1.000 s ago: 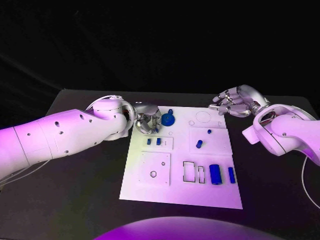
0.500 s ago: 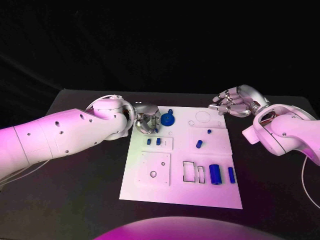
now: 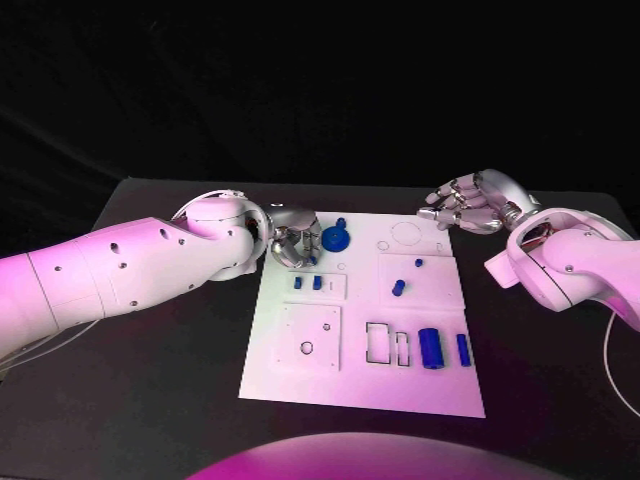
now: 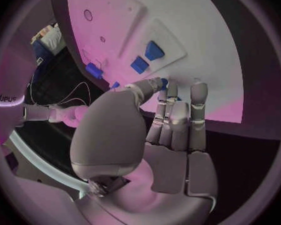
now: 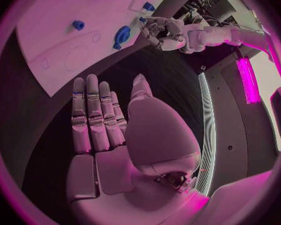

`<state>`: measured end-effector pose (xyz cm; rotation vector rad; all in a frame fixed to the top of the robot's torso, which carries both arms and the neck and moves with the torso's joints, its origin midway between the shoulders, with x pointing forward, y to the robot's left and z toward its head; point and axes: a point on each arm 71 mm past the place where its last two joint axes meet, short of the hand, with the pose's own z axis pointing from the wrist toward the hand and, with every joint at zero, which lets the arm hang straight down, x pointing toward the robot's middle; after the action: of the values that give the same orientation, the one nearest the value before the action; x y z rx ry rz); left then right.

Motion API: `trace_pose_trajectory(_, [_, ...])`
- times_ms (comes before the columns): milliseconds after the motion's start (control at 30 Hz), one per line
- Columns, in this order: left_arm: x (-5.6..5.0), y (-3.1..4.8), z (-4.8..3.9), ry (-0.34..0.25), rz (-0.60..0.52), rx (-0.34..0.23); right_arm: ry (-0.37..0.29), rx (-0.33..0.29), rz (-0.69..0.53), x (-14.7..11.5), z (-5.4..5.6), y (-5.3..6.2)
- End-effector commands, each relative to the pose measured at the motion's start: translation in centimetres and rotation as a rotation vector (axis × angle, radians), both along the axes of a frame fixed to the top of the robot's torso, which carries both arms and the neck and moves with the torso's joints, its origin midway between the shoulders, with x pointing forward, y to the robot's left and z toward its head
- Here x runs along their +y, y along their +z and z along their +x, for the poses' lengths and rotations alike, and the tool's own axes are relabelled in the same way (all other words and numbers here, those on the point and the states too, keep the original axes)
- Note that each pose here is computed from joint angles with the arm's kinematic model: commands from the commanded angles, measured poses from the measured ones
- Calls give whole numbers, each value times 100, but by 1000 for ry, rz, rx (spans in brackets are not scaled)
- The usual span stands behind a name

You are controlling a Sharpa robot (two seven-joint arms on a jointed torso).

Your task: Assemble the parts on the task board

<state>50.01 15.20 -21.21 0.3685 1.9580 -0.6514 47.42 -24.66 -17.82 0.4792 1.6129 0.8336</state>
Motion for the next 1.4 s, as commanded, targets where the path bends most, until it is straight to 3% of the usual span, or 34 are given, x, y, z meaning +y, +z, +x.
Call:
trace_pose_trajectory(33, [-9, -22, -17, -9, -10, 9, 11, -6, 0, 12, -5, 3])
trace_pose_trajectory(1067, [62, -26, 9, 22, -14, 7, 13, 1, -2, 4, -4, -2])
trace_pose_trajectory(1400, [146, -21, 22, 43, -22, -9, 76, -6, -38, 13, -9, -8])
